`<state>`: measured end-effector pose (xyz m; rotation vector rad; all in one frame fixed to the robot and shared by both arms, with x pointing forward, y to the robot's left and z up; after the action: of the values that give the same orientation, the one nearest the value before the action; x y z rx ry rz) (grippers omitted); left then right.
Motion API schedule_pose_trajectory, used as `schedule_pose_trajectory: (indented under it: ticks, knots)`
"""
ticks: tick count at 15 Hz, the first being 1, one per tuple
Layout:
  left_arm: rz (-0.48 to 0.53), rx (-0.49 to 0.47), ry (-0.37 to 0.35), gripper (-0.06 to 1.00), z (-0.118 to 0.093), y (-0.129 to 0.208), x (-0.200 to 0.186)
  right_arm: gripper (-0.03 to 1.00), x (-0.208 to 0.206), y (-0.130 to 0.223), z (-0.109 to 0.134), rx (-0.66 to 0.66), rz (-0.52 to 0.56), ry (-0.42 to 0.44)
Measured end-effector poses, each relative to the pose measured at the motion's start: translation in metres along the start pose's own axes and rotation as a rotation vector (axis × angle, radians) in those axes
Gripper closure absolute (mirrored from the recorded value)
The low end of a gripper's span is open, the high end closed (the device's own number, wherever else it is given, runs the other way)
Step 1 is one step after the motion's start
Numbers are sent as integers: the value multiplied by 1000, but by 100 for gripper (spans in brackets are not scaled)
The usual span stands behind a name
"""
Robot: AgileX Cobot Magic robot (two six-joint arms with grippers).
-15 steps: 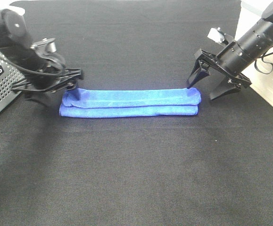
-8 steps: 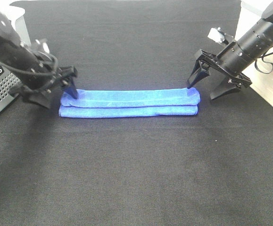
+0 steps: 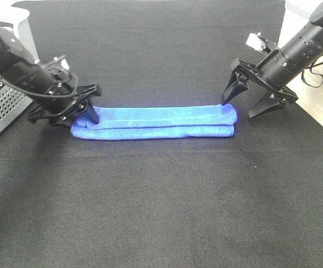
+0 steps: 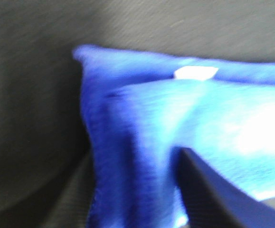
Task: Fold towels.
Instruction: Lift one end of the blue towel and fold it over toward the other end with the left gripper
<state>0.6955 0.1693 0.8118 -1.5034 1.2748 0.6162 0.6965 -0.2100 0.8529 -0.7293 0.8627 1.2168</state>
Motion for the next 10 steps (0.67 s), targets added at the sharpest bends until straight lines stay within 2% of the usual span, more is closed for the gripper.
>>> schedule_pose_trajectory:
  ticks: [1,3,4,8,10]
  knots:
    - [-10,-1,-2,56,0,-2,0,20,0,0,0,0,0,0]
    - [-12,-1,-2,82,0,-2,0,20,0,0,0,0,0,0]
    - [-11,2,-4,90,0,-2,0,20,0,0,0,0,0,0]
    - [-5,6,-9,90,1,-2,-4,20,0,0,0,0,0,0]
    - [-11,47,-35,90,2,-7,-23,20,0,1,0,1,4,-1]
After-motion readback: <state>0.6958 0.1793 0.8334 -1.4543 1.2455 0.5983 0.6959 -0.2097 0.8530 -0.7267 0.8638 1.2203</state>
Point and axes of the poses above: a point on each arm's last joint axis where the gripper is mounted, x pointing out along that axis toward the gripper, z along the wrist's bending axis when the last joint is at zero, y = z × x, the point moved 7 cm from there along x, pointing out along that axis toward the gripper, and after that the axes turned 15 degrees about x, right-handed, at the moved point
